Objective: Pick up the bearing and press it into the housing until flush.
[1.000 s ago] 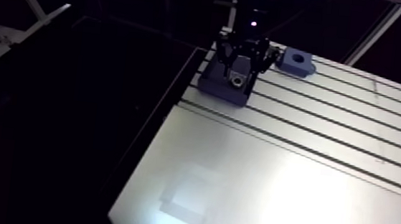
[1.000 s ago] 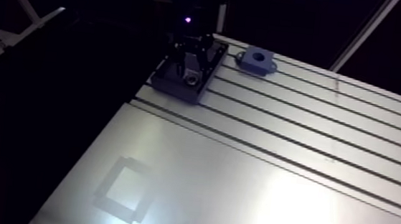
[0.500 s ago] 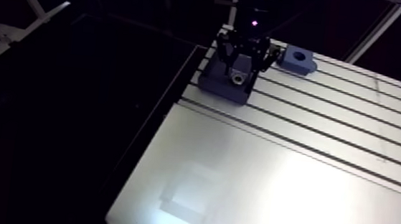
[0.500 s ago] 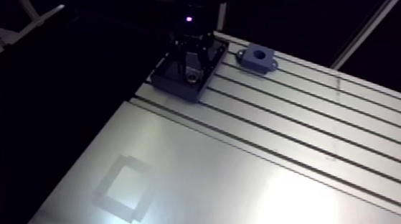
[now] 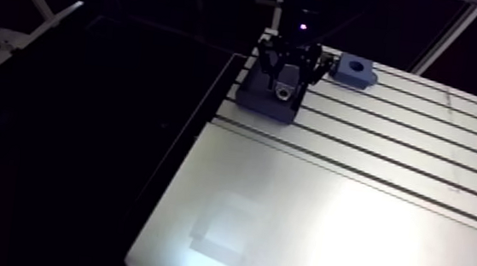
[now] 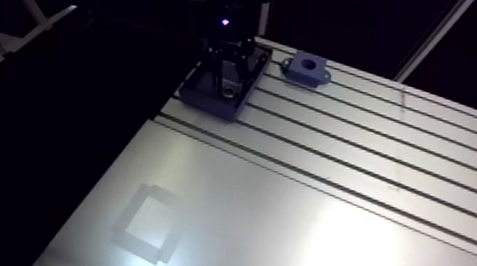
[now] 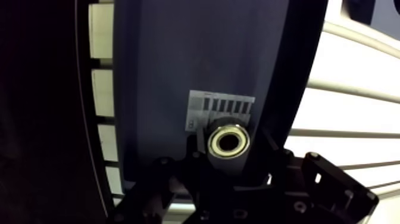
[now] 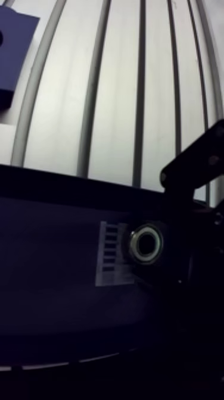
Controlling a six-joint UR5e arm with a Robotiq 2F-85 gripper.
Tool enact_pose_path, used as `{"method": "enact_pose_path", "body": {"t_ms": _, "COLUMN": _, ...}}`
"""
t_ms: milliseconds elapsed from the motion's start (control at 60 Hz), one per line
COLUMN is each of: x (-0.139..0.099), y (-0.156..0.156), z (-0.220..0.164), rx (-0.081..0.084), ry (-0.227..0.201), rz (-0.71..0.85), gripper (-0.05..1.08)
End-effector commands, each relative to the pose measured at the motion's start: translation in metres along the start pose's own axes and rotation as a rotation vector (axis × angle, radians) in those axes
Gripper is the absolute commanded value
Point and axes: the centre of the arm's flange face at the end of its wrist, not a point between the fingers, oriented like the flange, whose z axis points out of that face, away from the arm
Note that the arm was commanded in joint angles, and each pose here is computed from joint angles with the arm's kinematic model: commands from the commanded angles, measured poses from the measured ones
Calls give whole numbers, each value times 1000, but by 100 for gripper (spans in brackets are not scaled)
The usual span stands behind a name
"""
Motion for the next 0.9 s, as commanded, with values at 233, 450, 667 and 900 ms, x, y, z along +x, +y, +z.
{"method": "enact_pose_path", "body": {"t_ms": 233, "x": 1, "y": 0, "z": 5, "rx": 0, "ry": -9, "rz": -2, "gripper": 47}}
{"method": "enact_pose_path", "body": {"t_ms": 450, "x": 0, "y": 0, "z": 4, "rx": 0, "ry": -7, "rz": -2, "gripper": 49}}
{"method": "enact_pose_path", "body": {"t_ms": 667, "x": 1, "y": 0, "z": 2, "rx": 1, "ry": -4, "rz": -2, "gripper": 49}}
{"method": "enact_pose_path", "body": {"t_ms": 900, "x": 0, "y": 0, "z": 3, "rx": 1, "ry": -6, "rz": -2, "gripper": 51}}
